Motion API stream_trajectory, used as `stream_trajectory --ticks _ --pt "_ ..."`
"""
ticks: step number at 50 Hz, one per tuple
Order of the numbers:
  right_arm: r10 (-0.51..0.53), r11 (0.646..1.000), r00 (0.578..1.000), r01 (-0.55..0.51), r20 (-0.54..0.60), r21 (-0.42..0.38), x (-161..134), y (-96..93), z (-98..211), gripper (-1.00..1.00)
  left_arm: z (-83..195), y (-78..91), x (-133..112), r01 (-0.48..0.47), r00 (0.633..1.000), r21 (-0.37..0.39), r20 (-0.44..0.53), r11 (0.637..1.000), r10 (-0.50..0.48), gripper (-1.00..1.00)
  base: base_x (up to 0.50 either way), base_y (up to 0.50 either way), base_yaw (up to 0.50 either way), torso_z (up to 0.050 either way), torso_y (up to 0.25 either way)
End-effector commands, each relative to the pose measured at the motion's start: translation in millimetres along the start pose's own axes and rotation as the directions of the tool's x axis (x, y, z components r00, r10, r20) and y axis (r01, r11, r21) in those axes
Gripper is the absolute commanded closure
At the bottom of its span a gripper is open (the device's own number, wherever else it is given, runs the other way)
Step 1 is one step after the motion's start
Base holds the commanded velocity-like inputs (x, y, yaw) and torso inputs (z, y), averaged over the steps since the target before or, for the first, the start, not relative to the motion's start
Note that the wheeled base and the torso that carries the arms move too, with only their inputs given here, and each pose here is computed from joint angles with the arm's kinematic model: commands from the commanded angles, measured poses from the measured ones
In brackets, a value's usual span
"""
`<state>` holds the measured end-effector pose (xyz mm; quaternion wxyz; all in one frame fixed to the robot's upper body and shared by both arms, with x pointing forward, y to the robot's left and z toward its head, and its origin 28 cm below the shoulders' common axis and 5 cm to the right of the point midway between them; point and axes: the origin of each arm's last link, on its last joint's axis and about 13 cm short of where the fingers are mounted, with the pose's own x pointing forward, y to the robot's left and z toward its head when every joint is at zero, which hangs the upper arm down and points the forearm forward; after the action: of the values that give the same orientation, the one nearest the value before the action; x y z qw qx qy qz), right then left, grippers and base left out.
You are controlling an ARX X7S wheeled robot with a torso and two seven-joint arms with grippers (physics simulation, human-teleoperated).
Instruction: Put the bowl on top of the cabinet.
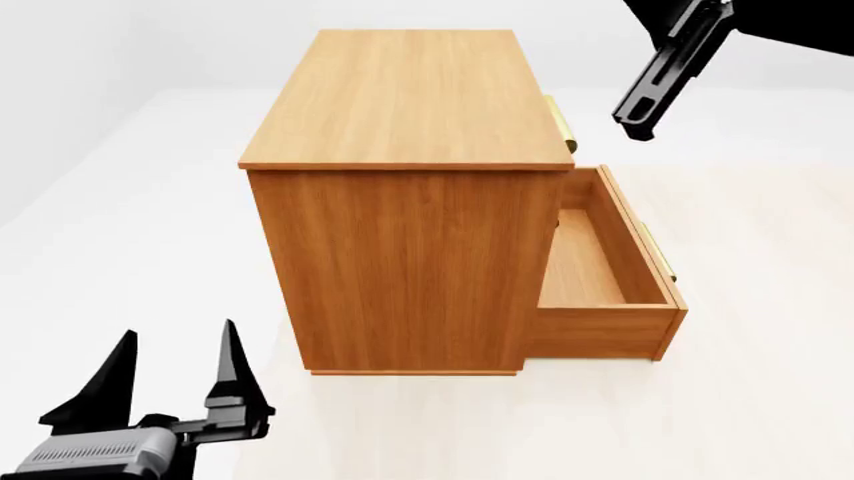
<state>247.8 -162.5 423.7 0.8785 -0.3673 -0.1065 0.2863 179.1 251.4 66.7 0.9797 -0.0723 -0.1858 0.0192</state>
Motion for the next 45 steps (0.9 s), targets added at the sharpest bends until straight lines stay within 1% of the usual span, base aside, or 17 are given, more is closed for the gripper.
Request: stream_trajectory --ticks 1,13,23,27,28,31,33,37,45 --pt "0.008 1.000 0.999 -0.008 0.045 0.000 0.7 0.1 5.9 1.00 -0.7 0.5 1.5 -0.003 1.000 -0.001 -0.002 1.000 0.003 -1.00 0.00 0.00 0.00 0.000 0.000" --pt "0.050 0.999 0.996 -0.051 0.077 0.014 1.3 3.5 7.7 1.00 -4.5 -3.2 5.7 -0.005 1.000 -0.004 -0.004 1.000 0.005 -1.00 0.00 0.00 0.00 0.000 0.001" --pt "0.058 0.998 0.997 -0.059 0.052 0.019 2.5 3.3 1.6 1.00 -3.5 -3.0 6.4 -0.003 1.000 -0.004 -0.001 1.000 0.003 -1.00 0.00 0.00 0.00 0.000 0.000" --pt "0.066 0.997 0.998 -0.067 0.020 0.036 3.7 2.2 -4.3 1.00 -3.4 -3.1 5.0 -0.001 1.000 -0.003 -0.002 1.000 0.001 -1.00 0.00 0.00 0.00 0.000 0.003" --pt "0.081 0.996 0.997 -0.080 -0.018 0.045 5.6 2.6 -8.3 1.00 -3.2 -3.2 4.1 0.000 1.000 -0.002 0.000 1.000 0.000 -1.00 0.00 0.00 0.00 0.000 0.000" --pt "0.088 0.995 0.993 -0.084 -0.077 0.048 9.6 2.6 -13.2 1.00 -3.2 -3.4 4.2 -0.002 1.000 0.001 -0.001 1.000 0.002 -1.00 0.00 0.00 0.00 0.003 0.000" --pt "0.084 0.996 0.993 -0.080 -0.086 0.045 11.2 2.4 -14.9 1.00 -3.0 -3.4 4.6 -0.002 1.000 0.000 -0.001 1.000 0.002 -1.00 0.00 0.00 0.00 0.000 0.000" --pt "0.084 0.996 0.985 -0.078 -0.150 0.046 15.0 2.4 -19.6 1.00 -3.3 -3.6 5.5 -0.001 1.000 0.001 -0.003 1.000 0.001 -1.00 0.00 0.00 0.00 0.000 0.000" --pt "0.097 0.994 0.979 -0.087 -0.179 0.066 17.2 1.2 -20.7 1.00 -4.2 -3.0 7.4 -0.004 1.000 0.001 -0.007 1.000 0.004 -1.00 0.00 0.00 0.00 0.000 0.000"
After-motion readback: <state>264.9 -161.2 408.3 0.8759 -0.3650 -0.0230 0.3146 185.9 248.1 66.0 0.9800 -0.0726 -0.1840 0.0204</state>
